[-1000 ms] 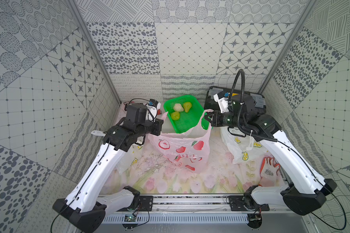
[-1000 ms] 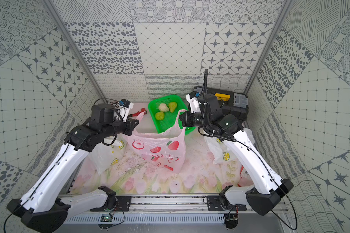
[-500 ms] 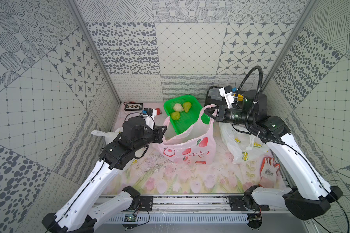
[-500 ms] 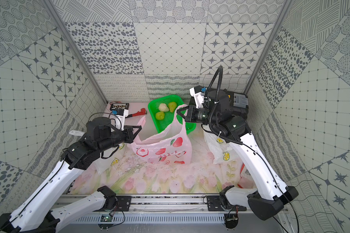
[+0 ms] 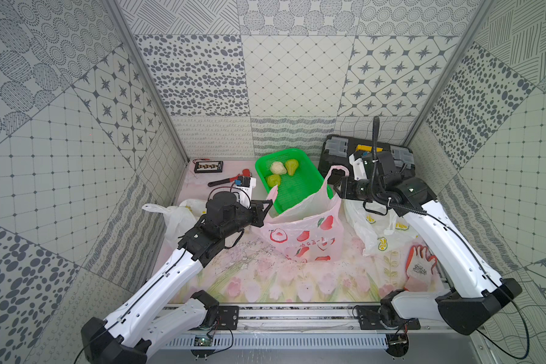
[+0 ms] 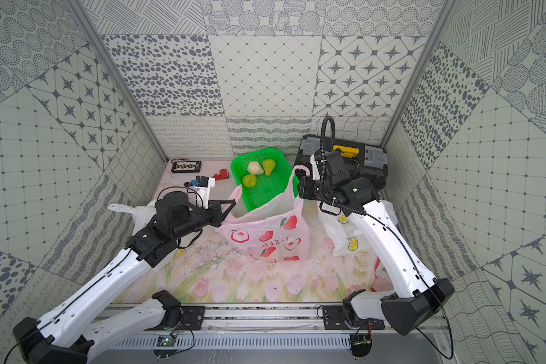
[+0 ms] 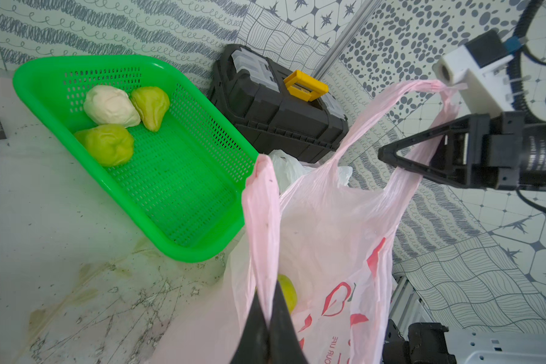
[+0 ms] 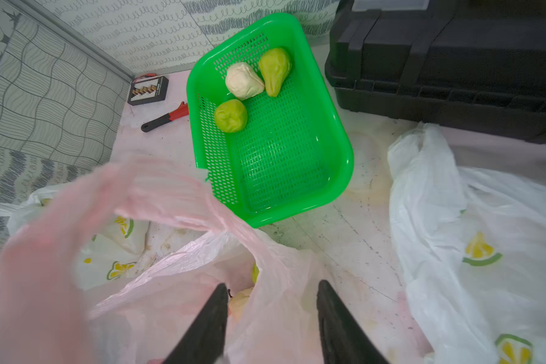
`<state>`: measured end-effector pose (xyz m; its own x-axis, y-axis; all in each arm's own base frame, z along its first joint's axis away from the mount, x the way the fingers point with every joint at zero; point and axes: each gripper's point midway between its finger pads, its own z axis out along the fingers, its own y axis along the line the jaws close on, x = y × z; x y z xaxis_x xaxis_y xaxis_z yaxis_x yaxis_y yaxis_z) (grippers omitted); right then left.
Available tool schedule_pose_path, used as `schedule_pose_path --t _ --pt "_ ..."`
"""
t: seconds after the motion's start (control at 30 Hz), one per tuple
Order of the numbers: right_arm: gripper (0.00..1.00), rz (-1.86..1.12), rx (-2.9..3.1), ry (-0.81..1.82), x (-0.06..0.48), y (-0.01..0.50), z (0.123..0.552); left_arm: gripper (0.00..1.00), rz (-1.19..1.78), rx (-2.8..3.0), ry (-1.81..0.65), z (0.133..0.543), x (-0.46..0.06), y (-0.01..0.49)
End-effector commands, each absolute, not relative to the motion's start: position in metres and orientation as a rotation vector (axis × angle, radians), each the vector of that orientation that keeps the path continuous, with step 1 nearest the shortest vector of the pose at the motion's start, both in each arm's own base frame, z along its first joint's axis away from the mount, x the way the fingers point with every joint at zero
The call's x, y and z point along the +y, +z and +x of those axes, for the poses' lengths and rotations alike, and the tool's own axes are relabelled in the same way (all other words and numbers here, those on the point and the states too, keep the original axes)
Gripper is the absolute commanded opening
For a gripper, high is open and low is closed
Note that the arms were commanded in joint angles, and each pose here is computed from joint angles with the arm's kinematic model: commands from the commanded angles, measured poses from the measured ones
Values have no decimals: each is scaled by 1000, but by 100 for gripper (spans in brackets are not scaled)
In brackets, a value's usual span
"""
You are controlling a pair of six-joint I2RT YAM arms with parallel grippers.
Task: Place the pears into plastic bags & tie knots
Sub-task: Adjust the plastic bag at the center of the board, then tie the plastic bag at the center of the board.
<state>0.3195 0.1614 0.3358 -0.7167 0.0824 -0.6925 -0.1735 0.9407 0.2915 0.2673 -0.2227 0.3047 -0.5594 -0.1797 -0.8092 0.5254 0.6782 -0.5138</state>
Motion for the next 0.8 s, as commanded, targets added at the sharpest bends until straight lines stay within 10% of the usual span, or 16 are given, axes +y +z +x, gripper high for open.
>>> schedule_pose_path --t 0.0,0.27,0.77 --pt "60 -84 2189 257 129 390 305 0 316 1802 -1038 275 -239 337" --pt "67 -309 2056 512 210 449 277 2 378 1710 -1127 275 -256 351" --pt "68 -126 2202 1027 335 378 308 3 570 1597 -1066 254 -280 356"
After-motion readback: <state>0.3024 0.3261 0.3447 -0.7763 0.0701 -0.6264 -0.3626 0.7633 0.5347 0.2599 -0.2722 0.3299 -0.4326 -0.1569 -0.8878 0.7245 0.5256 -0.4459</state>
